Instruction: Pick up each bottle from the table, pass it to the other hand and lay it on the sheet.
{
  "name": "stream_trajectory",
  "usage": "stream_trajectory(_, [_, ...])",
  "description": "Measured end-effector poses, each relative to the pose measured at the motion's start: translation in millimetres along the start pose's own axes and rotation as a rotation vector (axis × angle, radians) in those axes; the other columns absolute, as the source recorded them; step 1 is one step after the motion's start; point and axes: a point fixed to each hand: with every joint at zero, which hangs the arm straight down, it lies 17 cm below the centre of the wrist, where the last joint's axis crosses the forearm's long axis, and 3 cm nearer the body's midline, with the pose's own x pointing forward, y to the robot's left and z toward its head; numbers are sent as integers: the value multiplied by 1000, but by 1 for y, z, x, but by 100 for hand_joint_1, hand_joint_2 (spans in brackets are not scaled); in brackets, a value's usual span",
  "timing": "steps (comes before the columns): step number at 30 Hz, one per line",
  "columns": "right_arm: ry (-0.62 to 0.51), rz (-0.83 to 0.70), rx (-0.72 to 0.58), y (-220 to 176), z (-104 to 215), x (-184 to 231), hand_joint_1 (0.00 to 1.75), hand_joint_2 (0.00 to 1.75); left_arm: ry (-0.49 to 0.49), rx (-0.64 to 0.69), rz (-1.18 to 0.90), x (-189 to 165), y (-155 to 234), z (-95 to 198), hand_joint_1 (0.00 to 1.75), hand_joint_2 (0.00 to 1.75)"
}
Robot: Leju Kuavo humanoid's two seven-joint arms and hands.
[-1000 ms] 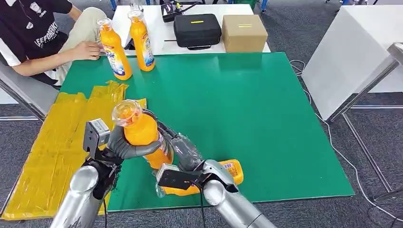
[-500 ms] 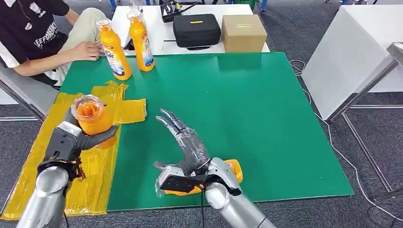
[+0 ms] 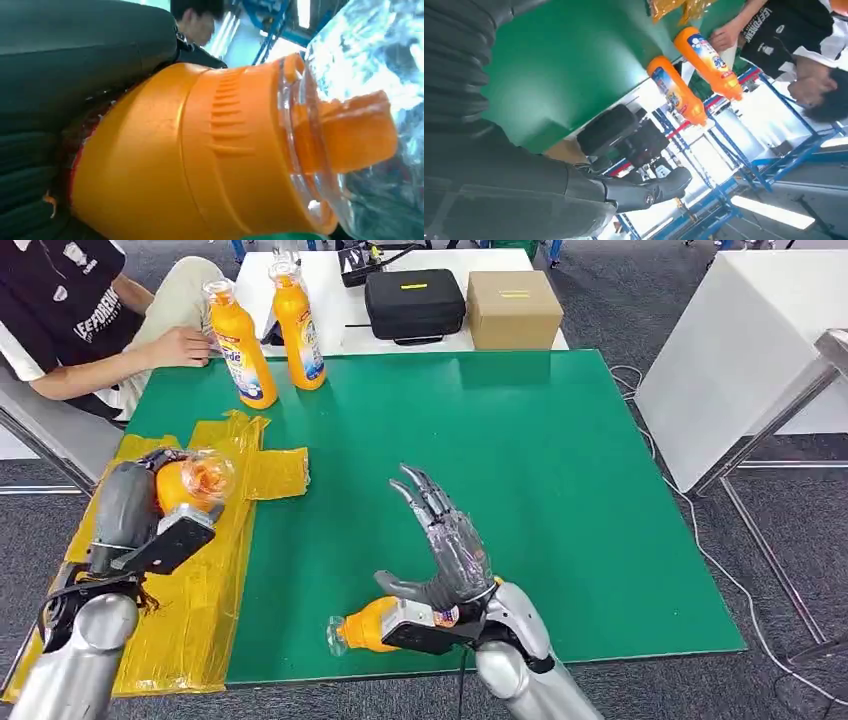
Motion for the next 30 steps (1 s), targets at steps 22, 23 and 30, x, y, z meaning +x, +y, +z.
stream_trajectory(22, [23,72,91,9,49,-23,0,175,114,-486,-441,-68,-120,29,175,175])
stream_trajectory(23, [28,74,94,10,50,-24,0,175,116,-499,-443,-68,-124,30,175,175])
stream_trajectory(30, [50,66,121,17,55,-26,0,175,151,-577,-438,-71,-152,33,175,175])
